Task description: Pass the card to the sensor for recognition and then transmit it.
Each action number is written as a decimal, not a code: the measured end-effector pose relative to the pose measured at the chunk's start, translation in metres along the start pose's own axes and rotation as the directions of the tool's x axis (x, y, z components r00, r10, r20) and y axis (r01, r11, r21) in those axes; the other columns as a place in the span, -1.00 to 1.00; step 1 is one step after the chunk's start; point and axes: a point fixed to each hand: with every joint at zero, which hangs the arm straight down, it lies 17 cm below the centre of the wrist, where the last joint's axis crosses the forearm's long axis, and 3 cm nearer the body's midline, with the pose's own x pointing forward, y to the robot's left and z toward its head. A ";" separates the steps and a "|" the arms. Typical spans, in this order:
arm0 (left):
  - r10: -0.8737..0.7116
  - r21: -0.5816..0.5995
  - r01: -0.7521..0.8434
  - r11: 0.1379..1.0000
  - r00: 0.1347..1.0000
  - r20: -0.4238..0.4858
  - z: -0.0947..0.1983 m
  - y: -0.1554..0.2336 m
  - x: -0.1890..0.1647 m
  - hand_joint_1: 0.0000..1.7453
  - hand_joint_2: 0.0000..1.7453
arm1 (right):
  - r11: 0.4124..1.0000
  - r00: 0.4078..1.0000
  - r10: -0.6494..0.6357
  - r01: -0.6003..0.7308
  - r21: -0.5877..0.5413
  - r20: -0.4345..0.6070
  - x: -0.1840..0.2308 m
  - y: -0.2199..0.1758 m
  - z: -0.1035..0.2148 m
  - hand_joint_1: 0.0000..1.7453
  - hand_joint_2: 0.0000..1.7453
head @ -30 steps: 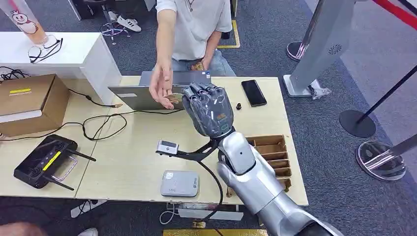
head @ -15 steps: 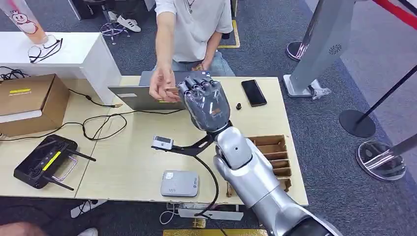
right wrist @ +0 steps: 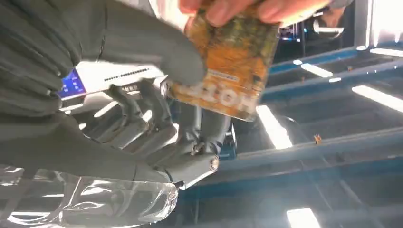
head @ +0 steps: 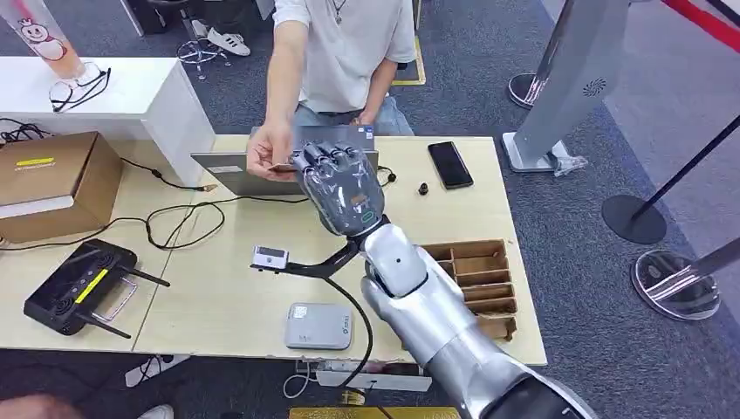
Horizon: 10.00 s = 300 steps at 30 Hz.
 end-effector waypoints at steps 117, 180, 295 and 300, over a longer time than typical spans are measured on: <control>0.056 0.015 -0.056 0.998 0.998 0.006 -0.003 0.010 -0.023 -1.00 -1.00 | 0.804 0.982 -0.011 0.122 0.582 -0.191 -0.134 0.040 0.217 -1.00 1.00; 0.086 0.034 -0.087 0.996 0.996 0.018 0.000 0.009 -0.026 -1.00 -1.00 | 0.718 0.990 0.027 0.079 0.691 -0.142 -0.134 0.035 0.259 -0.46 1.00; 0.089 0.037 -0.090 0.995 0.996 0.019 0.000 0.009 -0.028 -1.00 -1.00 | 0.811 0.993 0.055 0.019 0.585 -0.108 -0.123 0.030 0.246 1.00 1.00; 0.086 0.037 -0.087 0.996 0.996 0.021 0.000 0.009 -0.027 -1.00 -1.00 | 0.835 0.994 0.056 0.006 0.550 -0.095 -0.119 0.023 0.238 1.00 1.00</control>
